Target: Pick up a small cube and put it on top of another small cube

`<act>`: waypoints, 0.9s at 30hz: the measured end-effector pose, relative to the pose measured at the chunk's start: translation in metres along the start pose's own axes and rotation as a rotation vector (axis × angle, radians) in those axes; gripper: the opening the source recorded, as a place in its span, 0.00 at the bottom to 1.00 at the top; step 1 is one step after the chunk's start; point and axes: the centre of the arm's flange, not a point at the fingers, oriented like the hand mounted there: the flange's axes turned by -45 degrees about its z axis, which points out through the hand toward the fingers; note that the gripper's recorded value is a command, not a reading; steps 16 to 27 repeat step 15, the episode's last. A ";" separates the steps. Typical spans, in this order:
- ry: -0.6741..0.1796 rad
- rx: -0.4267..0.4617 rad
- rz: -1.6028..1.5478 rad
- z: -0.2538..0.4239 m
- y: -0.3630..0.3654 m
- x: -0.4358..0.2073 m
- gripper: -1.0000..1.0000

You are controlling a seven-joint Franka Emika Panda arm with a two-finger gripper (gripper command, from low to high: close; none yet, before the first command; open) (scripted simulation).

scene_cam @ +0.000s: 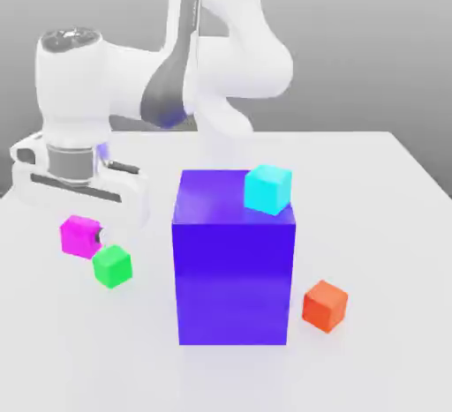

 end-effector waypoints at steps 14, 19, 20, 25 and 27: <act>0.010 0.063 0.023 0.078 0.005 -0.046 1.00; 0.010 0.063 0.023 0.078 0.006 -0.046 1.00; 0.010 0.063 0.023 0.078 0.006 -0.046 1.00; 0.010 0.063 0.023 0.078 0.006 -0.046 1.00; 0.010 0.063 0.023 0.078 0.006 -0.046 1.00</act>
